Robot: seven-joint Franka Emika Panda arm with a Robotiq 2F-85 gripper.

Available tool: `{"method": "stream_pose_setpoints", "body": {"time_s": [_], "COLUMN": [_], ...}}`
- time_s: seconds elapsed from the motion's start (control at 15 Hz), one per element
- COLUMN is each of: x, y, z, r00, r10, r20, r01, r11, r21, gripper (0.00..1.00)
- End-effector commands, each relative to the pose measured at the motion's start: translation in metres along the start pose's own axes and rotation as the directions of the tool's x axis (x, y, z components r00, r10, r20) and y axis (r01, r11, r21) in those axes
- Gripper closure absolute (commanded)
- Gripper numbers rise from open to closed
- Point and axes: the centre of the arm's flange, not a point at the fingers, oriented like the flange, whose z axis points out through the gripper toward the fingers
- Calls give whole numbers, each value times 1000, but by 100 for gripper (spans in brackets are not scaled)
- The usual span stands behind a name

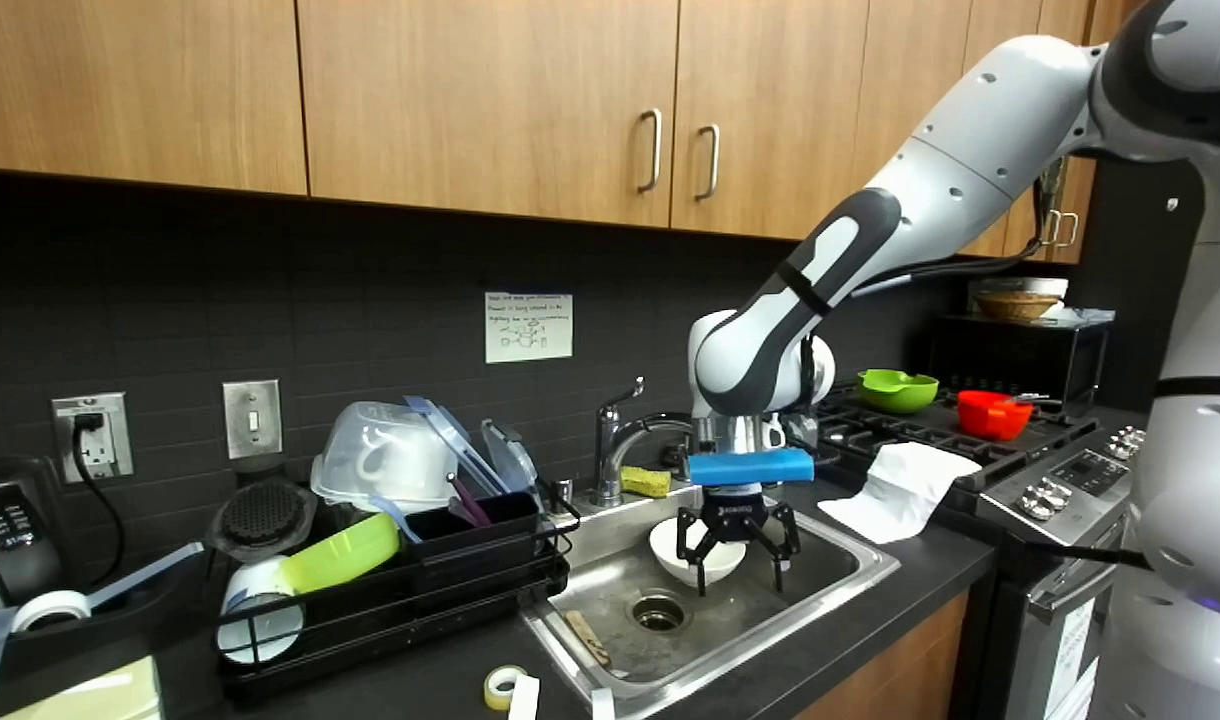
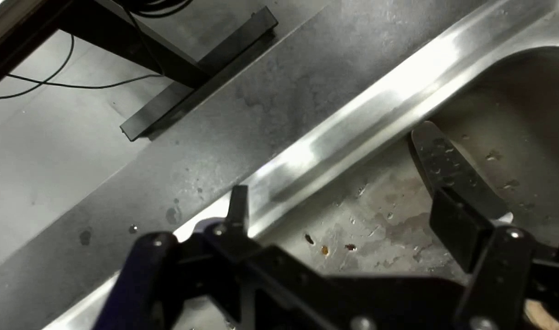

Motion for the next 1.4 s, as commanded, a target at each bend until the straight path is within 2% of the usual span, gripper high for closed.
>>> {"method": "stream_pose_setpoints", "body": {"time_s": [0.0,0.4,0.8,1.33], "x": [-21,-32,-49,-25], "y": [3,25,46,66], "z": [-2,6,3,-12], "r00": [999,990,978,919], "r10": [46,106,183,386], "r20": [-14,-97,-100,-81], "r01": [-46,-95,-168,-361], "r11": [999,989,975,906], "r21": [16,110,144,220], "gripper": [0,0,0,0]}}
